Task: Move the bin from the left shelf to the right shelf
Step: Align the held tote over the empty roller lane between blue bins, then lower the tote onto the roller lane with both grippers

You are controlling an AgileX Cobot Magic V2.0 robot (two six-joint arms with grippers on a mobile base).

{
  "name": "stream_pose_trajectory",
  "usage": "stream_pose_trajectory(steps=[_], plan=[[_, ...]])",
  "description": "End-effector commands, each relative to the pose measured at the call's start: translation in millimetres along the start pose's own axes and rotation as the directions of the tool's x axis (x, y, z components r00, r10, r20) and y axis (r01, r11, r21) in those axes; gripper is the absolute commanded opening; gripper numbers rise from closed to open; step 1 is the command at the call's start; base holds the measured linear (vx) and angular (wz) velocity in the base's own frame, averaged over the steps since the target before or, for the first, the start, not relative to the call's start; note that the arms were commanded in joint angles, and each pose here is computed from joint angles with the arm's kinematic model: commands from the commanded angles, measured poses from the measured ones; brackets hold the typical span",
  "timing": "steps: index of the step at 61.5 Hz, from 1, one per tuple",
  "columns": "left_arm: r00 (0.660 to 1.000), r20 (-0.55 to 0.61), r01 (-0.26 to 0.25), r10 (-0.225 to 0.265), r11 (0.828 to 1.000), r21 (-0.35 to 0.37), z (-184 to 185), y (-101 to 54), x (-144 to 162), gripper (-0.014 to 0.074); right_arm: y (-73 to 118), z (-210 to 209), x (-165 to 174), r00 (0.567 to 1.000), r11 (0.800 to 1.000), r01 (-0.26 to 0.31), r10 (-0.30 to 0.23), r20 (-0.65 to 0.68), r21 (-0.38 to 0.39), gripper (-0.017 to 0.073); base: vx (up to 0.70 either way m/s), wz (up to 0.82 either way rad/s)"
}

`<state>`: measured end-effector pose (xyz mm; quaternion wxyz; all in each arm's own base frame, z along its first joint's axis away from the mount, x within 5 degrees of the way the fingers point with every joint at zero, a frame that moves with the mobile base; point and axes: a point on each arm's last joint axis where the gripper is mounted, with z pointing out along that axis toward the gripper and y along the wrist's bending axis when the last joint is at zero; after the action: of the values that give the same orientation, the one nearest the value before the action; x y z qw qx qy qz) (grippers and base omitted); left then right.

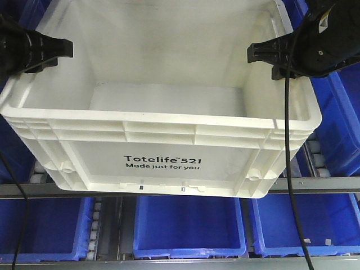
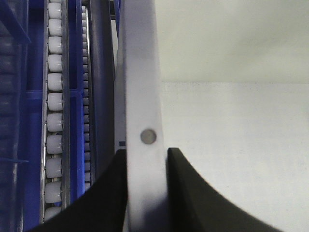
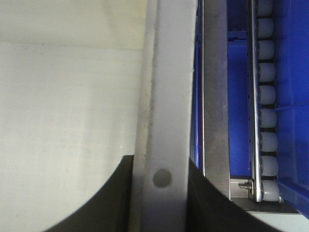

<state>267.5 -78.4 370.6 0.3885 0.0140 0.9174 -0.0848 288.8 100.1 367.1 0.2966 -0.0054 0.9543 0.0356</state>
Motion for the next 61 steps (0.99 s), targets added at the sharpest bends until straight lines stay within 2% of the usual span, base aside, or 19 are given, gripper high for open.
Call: stream_pose_trajectory(steps=[1,23,28,34,44,53,61], plan=[[0.979,0.201,-0.031,0.021,0.998,0.046,-27.7,-4.6,-20.8,0.0082,-5.4,-28.8,-17.1,0.981,1.000,0.022,-0.020,0.195,-0.007,0.0062,0.00,0.00],[0.978,0.209,-0.031,0.021,0.998,0.048,-27.9,-4.8,-21.6,0.0082,-5.8,-29.0,-18.4,0.978,1.000,0.028,-0.027,0.209,-0.001,0.0062,0.00,0.00],[0.971,0.237,-0.021,0.003,0.997,0.073,-25.7,-7.2,-24.8,0.0082,-7.7,-28.7,-21.0,0.971,0.998,0.048,-0.054,0.234,0.028,0.0062,0.00,0.00],[0.967,0.255,-0.002,-0.025,0.994,0.105,-13.9,-10.8,-28.8,0.0082,-11.1,-23.9,-26.2,0.958,0.991,0.091,-0.113,0.262,0.097,0.0062,0.00,0.00],[0.967,0.255,-0.003,-0.025,0.994,0.108,17.7,-13.9,-32.5,0.0082,-11.5,-7.5,-34.4,0.942,0.976,0.140,-0.184,0.282,0.169,0.0062,0.00,0.00],[0.961,0.275,-0.016,-0.015,0.994,0.110,41.4,-16.0,-35.4,0.0082,-9.8,15.5,-40.9,0.936,0.965,0.156,-0.213,0.281,0.213,0.0062,0.00,0.00],[0.954,0.301,-0.026,-0.010,0.993,0.115,56.2,-17.5,-37.6,0.0082,-10.2,39.5,-44.5,0.940,0.952,0.145,-0.217,0.265,0.269,0.0065,0.00,0.00]])
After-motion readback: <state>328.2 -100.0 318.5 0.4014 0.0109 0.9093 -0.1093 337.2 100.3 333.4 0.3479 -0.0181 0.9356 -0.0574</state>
